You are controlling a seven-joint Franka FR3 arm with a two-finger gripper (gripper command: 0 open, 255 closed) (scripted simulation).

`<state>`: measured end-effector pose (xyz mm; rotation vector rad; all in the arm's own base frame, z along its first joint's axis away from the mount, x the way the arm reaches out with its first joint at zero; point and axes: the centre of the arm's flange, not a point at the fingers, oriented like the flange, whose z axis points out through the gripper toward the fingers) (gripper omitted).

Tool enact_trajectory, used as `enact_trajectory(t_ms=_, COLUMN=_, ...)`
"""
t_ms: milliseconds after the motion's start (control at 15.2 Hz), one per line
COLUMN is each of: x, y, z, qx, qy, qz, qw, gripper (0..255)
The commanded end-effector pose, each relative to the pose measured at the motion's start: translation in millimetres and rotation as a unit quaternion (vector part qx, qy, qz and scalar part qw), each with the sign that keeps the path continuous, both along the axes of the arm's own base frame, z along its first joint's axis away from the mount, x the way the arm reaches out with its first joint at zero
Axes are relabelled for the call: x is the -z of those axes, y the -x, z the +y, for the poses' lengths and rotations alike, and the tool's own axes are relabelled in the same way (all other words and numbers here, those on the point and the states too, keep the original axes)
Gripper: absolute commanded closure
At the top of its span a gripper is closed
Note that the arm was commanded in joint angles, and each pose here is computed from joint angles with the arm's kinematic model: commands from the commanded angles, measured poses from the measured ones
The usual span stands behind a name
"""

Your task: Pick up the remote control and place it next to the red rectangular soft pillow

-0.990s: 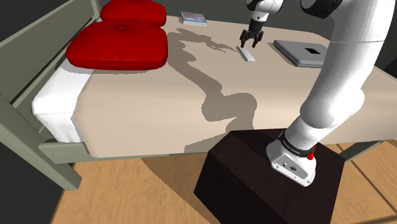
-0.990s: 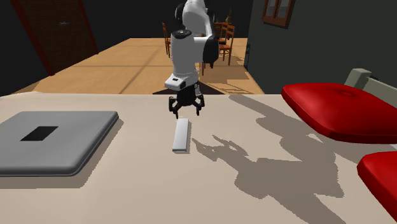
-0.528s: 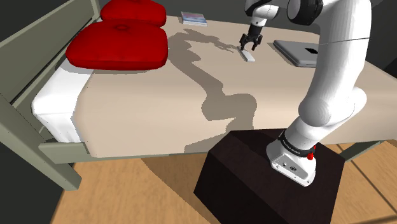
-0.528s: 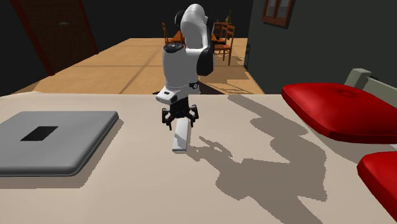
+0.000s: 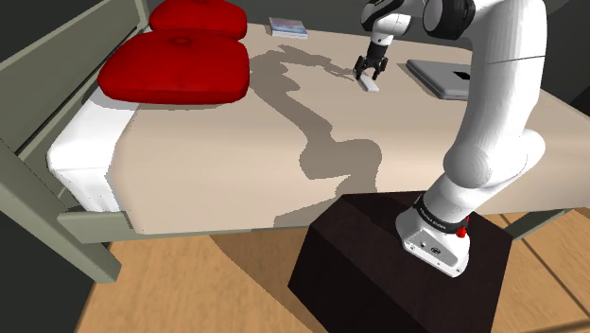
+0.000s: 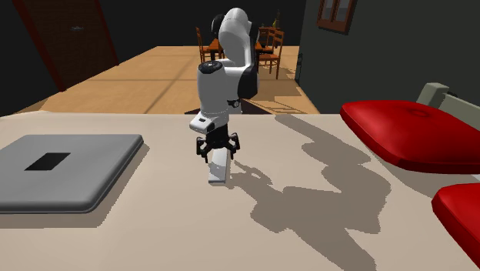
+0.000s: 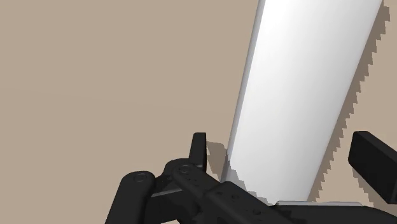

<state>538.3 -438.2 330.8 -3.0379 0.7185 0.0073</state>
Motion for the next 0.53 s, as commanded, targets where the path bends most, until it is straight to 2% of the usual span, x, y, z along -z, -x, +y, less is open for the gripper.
enact_trajectory(t_ms=0, x=0.2, y=0.1, z=-0.1, qx=0.000, qy=0.000, qz=0.000, qw=1.0000, gripper=0)
enact_trajectory(t_ms=198, x=0.2, y=0.1, z=-0.1, qx=0.000, qy=0.000, qz=0.000, qw=1.0000, gripper=0)
enact_trajectory(t_ms=264, x=0.2, y=0.1, z=-0.1, qx=0.000, qy=0.000, qz=0.000, qw=1.0000, gripper=255)
enact_trajectory(t_ms=462, x=0.2, y=0.1, z=0.0, qx=0.000, qy=0.000, qz=0.000, qw=1.0000, gripper=255)
